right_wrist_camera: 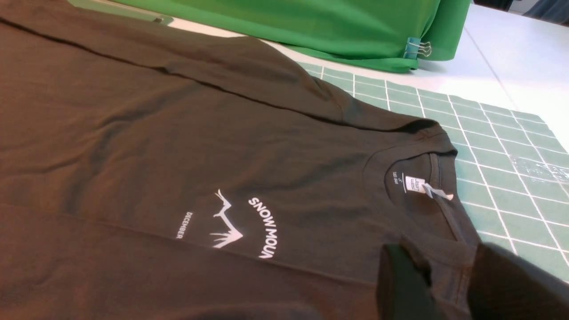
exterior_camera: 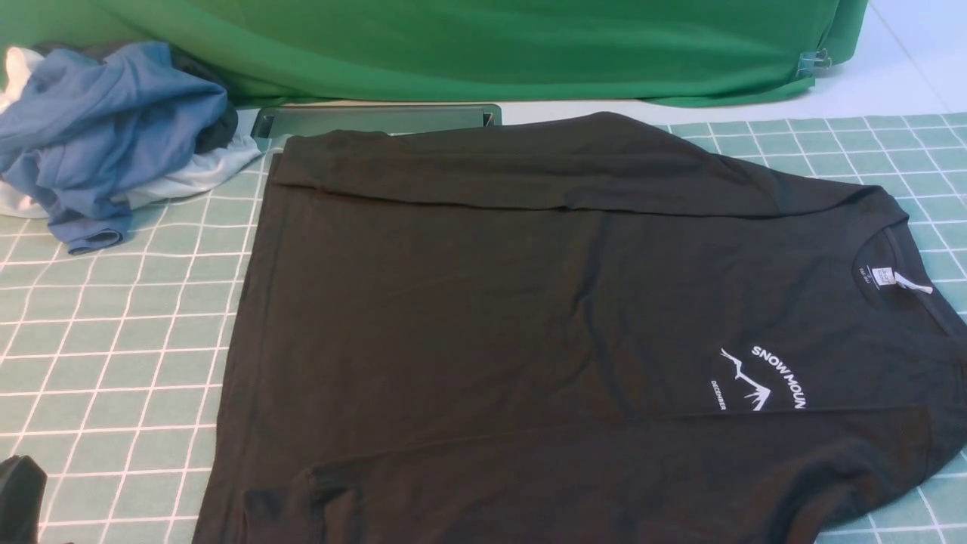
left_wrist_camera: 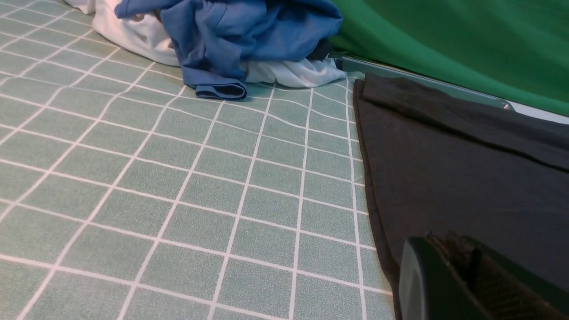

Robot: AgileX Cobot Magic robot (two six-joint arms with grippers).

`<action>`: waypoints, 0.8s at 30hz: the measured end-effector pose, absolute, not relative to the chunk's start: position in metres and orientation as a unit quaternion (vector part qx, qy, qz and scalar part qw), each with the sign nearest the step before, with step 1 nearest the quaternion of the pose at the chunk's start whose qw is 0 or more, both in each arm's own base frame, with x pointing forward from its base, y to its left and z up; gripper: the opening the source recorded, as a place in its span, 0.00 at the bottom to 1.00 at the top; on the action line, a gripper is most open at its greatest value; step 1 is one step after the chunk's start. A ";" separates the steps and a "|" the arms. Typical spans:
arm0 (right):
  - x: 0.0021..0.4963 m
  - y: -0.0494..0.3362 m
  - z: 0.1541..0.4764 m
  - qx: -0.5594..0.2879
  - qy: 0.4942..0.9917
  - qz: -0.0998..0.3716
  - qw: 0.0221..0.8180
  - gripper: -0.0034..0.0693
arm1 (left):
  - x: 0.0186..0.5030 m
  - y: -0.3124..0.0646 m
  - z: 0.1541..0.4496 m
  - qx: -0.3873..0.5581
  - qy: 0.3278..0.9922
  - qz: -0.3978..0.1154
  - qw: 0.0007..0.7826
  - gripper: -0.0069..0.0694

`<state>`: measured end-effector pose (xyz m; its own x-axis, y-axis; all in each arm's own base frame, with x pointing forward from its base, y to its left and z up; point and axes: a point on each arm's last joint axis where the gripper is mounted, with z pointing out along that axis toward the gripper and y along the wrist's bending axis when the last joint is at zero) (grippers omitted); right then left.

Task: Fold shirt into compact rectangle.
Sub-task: 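Grasp the left edge of the dark T-shirt lying flat on the table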

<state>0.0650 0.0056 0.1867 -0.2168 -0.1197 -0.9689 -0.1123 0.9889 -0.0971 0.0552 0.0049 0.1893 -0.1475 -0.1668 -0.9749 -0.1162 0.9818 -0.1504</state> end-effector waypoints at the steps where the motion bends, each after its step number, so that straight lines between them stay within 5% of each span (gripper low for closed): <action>1: 0.065 0.006 0.187 -0.074 0.780 -0.003 0.621 0.39 | 0.055 0.005 0.189 -0.093 0.757 -0.020 0.646 0.11; 24: 0.066 0.006 0.190 -0.074 0.767 -0.002 0.638 0.38 | 0.055 0.005 0.189 -0.088 0.758 -0.012 0.646 0.11</action>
<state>0.0658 0.0059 0.1905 -0.1752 -0.1159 -0.9777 -0.1105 0.9891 -0.0975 0.0552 0.0053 0.1893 -0.1490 -0.1491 -0.9775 -0.1177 0.9842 -0.1322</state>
